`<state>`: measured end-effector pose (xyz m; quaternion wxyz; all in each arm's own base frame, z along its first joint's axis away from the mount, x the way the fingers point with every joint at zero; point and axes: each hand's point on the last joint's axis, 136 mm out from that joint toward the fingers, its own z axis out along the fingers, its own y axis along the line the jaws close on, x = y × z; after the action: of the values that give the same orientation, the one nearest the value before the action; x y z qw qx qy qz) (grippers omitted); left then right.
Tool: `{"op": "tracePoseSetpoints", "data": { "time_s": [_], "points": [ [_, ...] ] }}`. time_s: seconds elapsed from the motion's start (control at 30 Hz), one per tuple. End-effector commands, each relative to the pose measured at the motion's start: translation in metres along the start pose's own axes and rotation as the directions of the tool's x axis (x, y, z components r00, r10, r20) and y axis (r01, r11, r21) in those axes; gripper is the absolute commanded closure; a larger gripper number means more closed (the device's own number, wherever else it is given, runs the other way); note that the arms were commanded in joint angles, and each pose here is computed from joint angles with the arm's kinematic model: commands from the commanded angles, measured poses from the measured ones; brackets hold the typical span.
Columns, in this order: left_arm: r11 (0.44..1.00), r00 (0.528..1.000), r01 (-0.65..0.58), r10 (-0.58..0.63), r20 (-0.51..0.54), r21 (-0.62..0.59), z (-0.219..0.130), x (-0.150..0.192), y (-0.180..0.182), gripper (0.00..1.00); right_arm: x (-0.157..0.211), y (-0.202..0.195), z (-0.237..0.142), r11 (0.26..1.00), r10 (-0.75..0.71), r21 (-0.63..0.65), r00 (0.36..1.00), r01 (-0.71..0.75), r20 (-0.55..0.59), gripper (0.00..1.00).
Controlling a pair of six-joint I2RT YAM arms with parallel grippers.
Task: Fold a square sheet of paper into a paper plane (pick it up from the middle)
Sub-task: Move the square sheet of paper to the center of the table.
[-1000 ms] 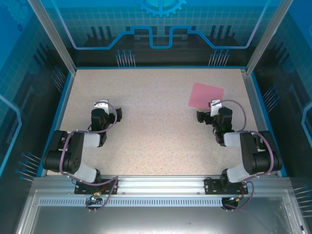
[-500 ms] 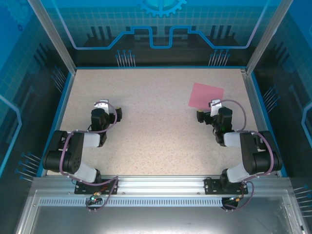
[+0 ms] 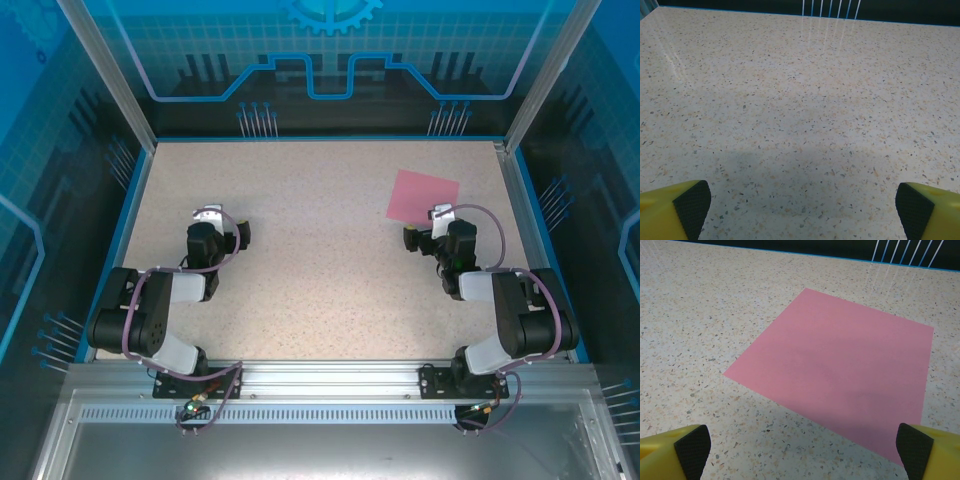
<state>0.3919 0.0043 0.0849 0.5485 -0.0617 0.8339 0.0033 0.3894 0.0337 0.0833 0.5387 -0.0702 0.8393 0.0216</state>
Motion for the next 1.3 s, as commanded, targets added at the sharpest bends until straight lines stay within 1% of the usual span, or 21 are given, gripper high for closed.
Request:
{"op": "tracePoseSetpoints", "data": {
  "time_s": [0.0,0.3,0.4,0.43,0.47,0.53,0.63,0.73,0.83,0.93,1.03,1.07,1.17,1.2,1.27],
  "points": [
    [1.000,1.000,0.006,-0.006,0.026,0.002,0.000,-0.008,0.001,0.01,-0.012,-0.004,0.002,1.000,-0.006,0.004,1.000,0.006,0.026,0.01],
    [1.000,1.000,0.008,-0.008,0.028,0.004,0.000,-0.008,0.002,0.02,-0.013,-0.004,0.002,1.000,-0.010,0.010,0.999,0.009,0.031,0.00],
    [1.000,1.000,0.015,-0.015,0.020,0.017,0.001,-0.008,0.001,0.02,-0.024,0.003,-0.005,0.999,-0.041,0.000,0.999,0.041,0.003,0.01],
    [1.000,1.000,0.012,-0.013,0.025,0.019,0.000,-0.009,0.001,0.02,-0.030,0.001,-0.008,1.000,-0.021,0.012,0.999,0.021,-0.025,0.01],
    [1.000,1.000,0.011,-0.011,0.022,0.020,0.001,-0.008,0.001,0.02,-0.031,-0.003,-0.012,0.999,0.024,0.031,0.996,-0.022,-0.080,0.01],
    [1.000,1.000,0.010,-0.011,0.022,0.021,0.001,-0.008,0.001,0.02,-0.045,0.000,-0.019,0.999,0.052,0.005,0.995,-0.052,-0.089,0.01],
    [1.000,1.000,0.009,-0.009,0.020,0.023,0.001,-0.007,0.000,0.01,-0.049,0.002,-0.032,0.993,0.114,-0.003,0.986,-0.115,-0.120,0.01],
    [0.999,1.000,0.004,-0.004,0.014,0.038,0.001,-0.007,-0.002,0.01,-0.058,0.008,-0.044,0.979,0.197,-0.020,0.967,-0.203,-0.163,0.01],
    [0.999,1.000,0.002,-0.003,0.014,0.043,0.001,-0.007,-0.003,0.01,-0.062,0.012,-0.051,0.944,0.322,-0.019,0.928,-0.331,-0.188,0.00],
    [0.999,1.000,0.000,0.000,0.009,0.041,0.001,-0.012,-0.004,0.02,-0.060,0.032,-0.052,0.924,0.327,-0.105,0.901,-0.368,-0.287,0.01],
    [0.997,0.999,-0.010,0.013,-0.038,0.072,-0.004,-0.025,-0.011,0.01,-0.053,0.043,-0.050,0.897,0.353,-0.124,0.858,-0.424,-0.373,0.01],
    [0.996,0.999,-0.014,0.018,-0.037,0.083,-0.008,-0.029,-0.013,0.01,-0.052,0.045,-0.047,0.890,0.362,-0.126,0.847,-0.439,-0.390,0.01],
    [0.998,1.000,0.001,0.000,-0.011,0.065,-0.019,-0.042,-0.010,0.02,-0.044,0.048,-0.040,0.868,0.404,-0.093,0.803,-0.488,-0.437,0.01],
    [0.998,1.000,0.013,-0.013,0.002,0.064,-0.024,-0.049,-0.010,0.02,-0.052,0.049,-0.037,0.867,0.403,-0.102,0.808,-0.487,-0.431,0.01],
    [0.996,0.996,0.087,-0.087,-0.003,0.036,-0.032,-0.062,-0.005,0.02,-0.051,0.046,-0.027,0.860,0.433,-0.062,0.788,-0.506,-0.438,0.01]
  ]
}}
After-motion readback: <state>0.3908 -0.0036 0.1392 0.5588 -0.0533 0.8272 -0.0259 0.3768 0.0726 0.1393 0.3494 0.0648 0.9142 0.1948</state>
